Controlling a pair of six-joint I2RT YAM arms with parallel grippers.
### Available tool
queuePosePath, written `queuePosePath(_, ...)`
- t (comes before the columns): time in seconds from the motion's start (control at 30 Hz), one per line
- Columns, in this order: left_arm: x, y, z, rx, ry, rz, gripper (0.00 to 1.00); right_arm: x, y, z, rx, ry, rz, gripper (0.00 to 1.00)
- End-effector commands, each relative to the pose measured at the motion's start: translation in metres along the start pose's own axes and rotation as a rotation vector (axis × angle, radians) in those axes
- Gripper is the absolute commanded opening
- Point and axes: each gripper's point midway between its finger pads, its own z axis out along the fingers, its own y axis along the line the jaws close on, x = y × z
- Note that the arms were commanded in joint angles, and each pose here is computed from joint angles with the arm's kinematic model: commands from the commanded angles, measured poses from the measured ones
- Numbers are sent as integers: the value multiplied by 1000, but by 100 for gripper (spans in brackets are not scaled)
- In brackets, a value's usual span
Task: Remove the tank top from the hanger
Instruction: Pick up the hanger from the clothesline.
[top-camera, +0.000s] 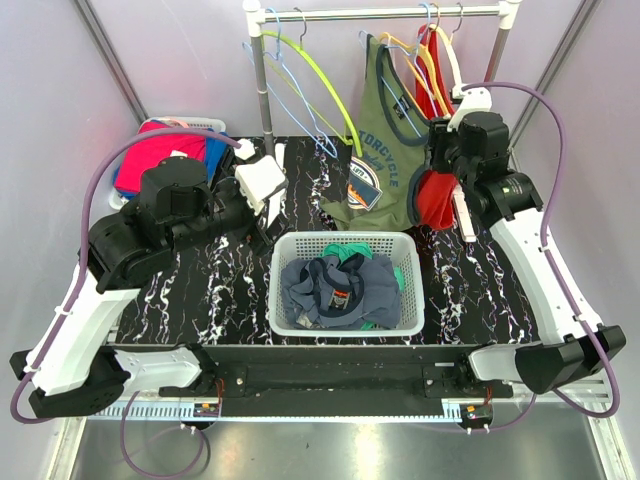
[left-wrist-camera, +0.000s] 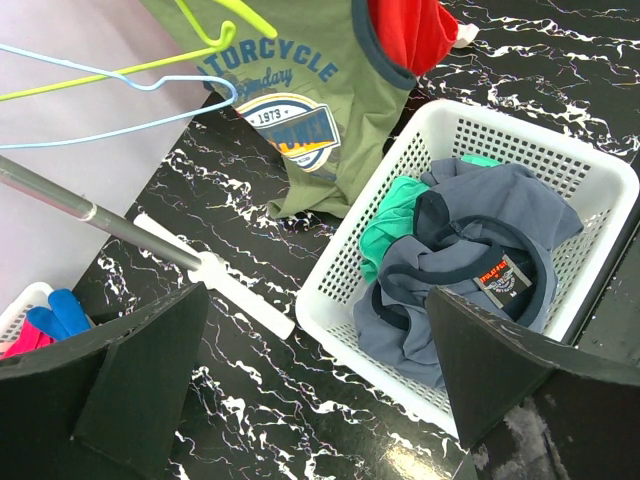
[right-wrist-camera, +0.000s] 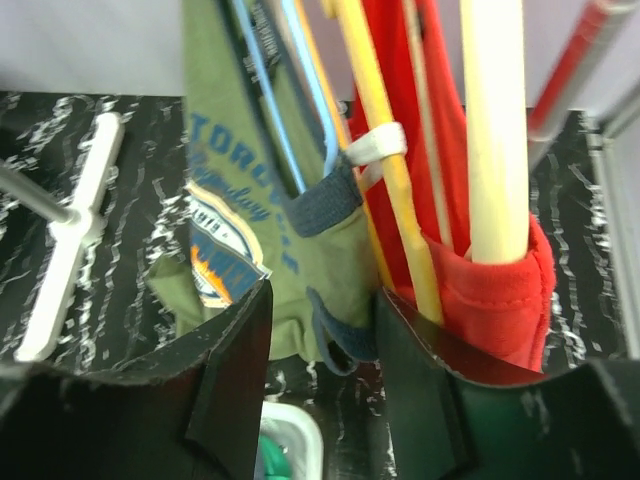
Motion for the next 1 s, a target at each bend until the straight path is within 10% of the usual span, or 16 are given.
queuePosePath(0.0, -13, 3, 1, -11, -53, -2, 99, -22, 24, -2, -131, -58, 54, 53)
queuePosePath(0.97, -9, -3, -2, 16, -55, -9, 99, -36, -14, -3, 53, -144, -89, 72)
